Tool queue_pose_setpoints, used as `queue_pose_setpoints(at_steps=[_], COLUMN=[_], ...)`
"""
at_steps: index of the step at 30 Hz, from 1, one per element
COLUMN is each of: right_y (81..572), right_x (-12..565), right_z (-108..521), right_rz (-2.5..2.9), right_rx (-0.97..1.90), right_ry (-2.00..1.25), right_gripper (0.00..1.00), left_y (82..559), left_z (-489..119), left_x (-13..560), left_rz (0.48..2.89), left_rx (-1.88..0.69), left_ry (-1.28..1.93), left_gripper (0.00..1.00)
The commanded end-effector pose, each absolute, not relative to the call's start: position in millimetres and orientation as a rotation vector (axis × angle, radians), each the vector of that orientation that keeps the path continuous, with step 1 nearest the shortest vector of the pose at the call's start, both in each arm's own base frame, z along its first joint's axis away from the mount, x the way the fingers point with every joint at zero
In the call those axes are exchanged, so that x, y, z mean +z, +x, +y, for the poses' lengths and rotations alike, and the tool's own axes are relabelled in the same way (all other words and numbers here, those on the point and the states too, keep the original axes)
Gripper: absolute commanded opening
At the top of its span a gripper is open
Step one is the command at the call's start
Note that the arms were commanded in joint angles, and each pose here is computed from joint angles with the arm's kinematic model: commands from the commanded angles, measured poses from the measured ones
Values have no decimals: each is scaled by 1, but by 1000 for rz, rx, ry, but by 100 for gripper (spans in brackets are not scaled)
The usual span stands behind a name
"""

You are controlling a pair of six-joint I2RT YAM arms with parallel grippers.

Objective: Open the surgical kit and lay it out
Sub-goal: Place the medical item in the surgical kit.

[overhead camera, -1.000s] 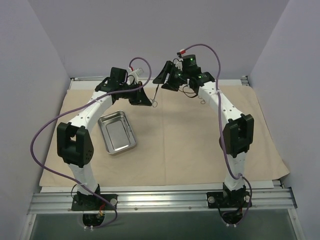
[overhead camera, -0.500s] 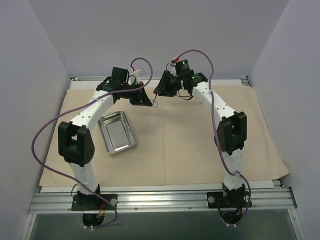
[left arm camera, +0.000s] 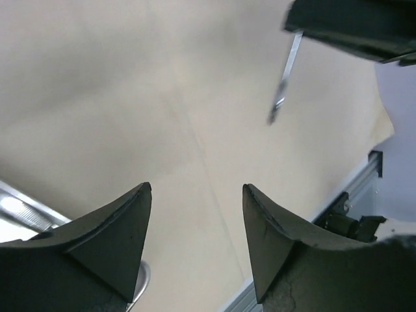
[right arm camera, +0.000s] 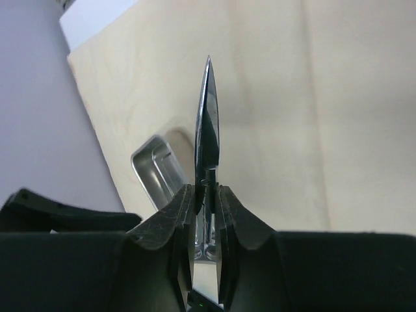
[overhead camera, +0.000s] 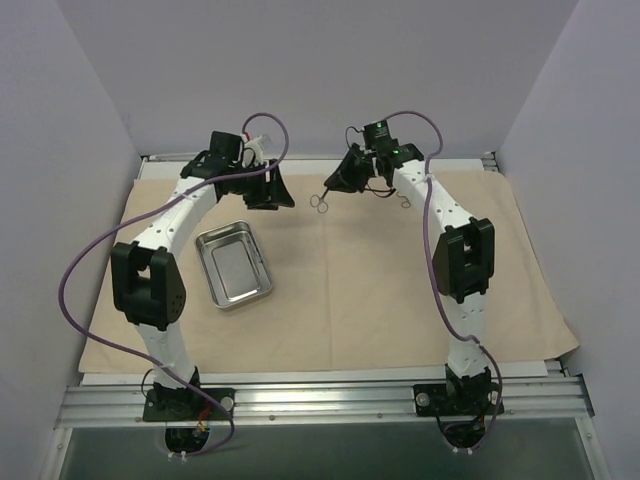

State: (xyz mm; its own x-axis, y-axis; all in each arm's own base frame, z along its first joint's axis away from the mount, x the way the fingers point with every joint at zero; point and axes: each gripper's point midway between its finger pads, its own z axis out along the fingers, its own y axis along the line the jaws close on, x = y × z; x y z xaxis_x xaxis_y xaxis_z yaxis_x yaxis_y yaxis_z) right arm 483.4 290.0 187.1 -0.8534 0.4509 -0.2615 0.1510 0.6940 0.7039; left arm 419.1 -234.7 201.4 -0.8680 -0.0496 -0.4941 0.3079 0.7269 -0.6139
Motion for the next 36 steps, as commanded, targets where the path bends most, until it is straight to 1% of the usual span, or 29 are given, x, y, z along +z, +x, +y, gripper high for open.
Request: queue_pose_setpoints(at_steps=[1,4,8,12,14,17,19,24,25,36], right_y=[508,516,519,511,509,505,504,506,506,513], right_x=[176,164,144,124,114,99,90,72,64,36], right_z=[222,166,107,55,37,27,9,-7,-15,-28], right_rz=[2453,2385,2297,2245,2219,2219,2196,2181,2172,2183], right_rx=[841,675,512,312,270,204,169,141,94,56], right_ry=[896,1163,1451,1638,1694,1723,1777,1828,1834,1859], right_gripper=[0,0,0,0,0,0,0,0,0,0], left_y=[425,420,416,418,421,426,428,431,432,437], left_z=[-185,-163,-150,-139,-132,-121,-118,-111,-110,-98], left_x=[217,212,199,188,187,184,182,175,175,172], left_rz=[2403,2428,2461,2485,2485,2487,2491,2505,2505,2518], left_rx=[-823,-744,-746,-744,-741,-742,-748,-757,-752,-736], left_ry=[115,76,25,-21,-49,-90,-111,-155,-158,-203], left_gripper=[66,66,64,61,61,61,61,59,59,58])
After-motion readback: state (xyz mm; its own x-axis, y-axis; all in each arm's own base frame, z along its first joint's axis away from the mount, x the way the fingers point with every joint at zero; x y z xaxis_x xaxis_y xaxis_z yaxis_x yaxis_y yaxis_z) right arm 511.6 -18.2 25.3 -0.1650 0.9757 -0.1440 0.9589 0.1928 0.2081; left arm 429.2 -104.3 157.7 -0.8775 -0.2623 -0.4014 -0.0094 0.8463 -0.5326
